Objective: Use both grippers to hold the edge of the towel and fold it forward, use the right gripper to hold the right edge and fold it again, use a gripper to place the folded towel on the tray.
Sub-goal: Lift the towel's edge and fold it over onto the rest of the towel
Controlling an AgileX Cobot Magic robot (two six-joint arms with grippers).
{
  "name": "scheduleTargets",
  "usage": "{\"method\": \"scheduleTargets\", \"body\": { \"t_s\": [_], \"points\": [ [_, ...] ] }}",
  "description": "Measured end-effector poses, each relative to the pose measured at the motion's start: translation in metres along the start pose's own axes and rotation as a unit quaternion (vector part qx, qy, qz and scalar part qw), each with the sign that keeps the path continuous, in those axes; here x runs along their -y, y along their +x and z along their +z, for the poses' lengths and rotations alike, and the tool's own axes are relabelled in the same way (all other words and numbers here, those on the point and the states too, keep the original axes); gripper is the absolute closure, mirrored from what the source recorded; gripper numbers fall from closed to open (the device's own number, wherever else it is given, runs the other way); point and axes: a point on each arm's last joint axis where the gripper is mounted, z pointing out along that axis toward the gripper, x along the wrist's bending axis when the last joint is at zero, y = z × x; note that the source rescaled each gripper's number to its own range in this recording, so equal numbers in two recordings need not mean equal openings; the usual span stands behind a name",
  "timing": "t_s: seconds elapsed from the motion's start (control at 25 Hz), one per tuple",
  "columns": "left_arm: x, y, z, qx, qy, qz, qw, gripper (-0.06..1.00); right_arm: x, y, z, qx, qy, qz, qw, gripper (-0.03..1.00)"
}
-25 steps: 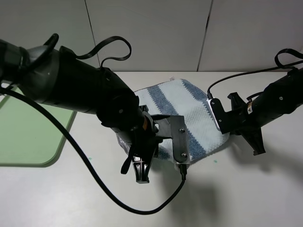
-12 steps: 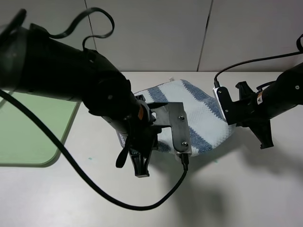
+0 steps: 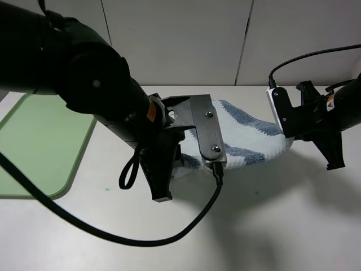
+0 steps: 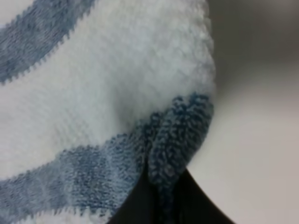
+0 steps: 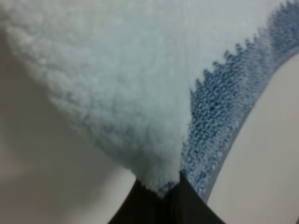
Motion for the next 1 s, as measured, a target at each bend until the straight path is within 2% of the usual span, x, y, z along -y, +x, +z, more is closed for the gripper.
{"method": "scheduleTargets", "body": {
  "t_s": [0.4,1.0],
  "points": [
    [0.003,0.0,-0.018,-0.007,0.006,-0.024,1.0,0.94,0.005,0.002,-0.031,0.006,0.008,0.016,1.0,0.97],
    [0.006,0.0,-0.04,-0.011,0.0,-0.075,0.997,0.94,0.008,0.007,-0.049,-0.002,0.014,0.028,1.0,0.97]
  ]
}}
